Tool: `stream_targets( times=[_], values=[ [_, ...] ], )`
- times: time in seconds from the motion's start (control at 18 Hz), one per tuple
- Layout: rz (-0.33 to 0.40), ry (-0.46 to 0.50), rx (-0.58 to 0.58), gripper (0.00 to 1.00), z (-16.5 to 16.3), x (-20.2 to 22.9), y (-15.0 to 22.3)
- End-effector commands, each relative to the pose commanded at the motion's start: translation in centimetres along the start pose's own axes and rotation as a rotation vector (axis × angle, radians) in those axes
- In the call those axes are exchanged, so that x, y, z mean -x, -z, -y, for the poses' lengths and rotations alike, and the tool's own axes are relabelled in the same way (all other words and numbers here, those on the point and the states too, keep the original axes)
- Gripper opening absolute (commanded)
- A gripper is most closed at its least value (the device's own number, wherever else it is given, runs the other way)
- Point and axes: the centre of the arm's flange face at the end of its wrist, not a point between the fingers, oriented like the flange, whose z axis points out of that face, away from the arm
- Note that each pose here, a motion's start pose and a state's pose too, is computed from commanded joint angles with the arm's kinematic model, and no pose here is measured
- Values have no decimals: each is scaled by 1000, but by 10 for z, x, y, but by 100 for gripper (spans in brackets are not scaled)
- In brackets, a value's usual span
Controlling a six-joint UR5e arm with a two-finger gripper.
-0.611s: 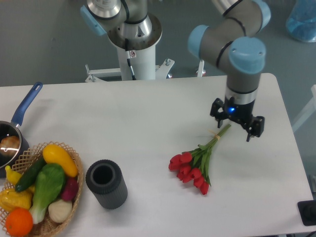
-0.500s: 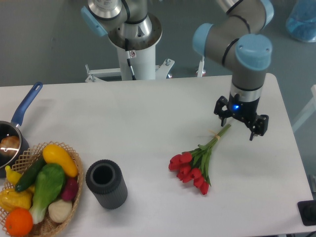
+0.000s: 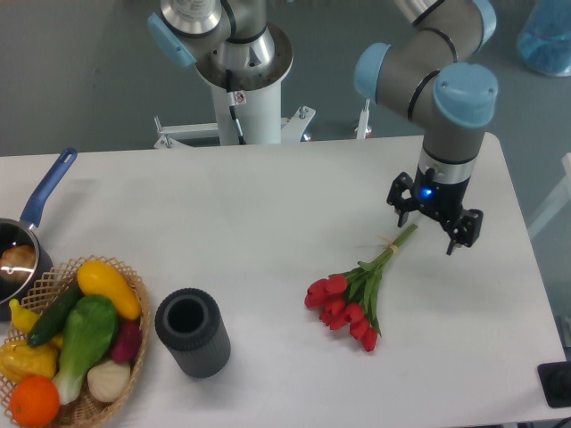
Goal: Pick up the flowers from the table
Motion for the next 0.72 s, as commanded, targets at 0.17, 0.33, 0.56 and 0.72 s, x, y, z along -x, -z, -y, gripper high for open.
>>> stream_targets(
  times=[0.17,0.33,0.56,0.72],
  values=[
    [-29,1,-14,100,0,-10,-13],
    [-49,-3,-14,100,3,-14,-23],
    [-83,-27,-14,100,25,-19,-45],
    [-81,-42,-17,100,33,-14,-51]
  ],
)
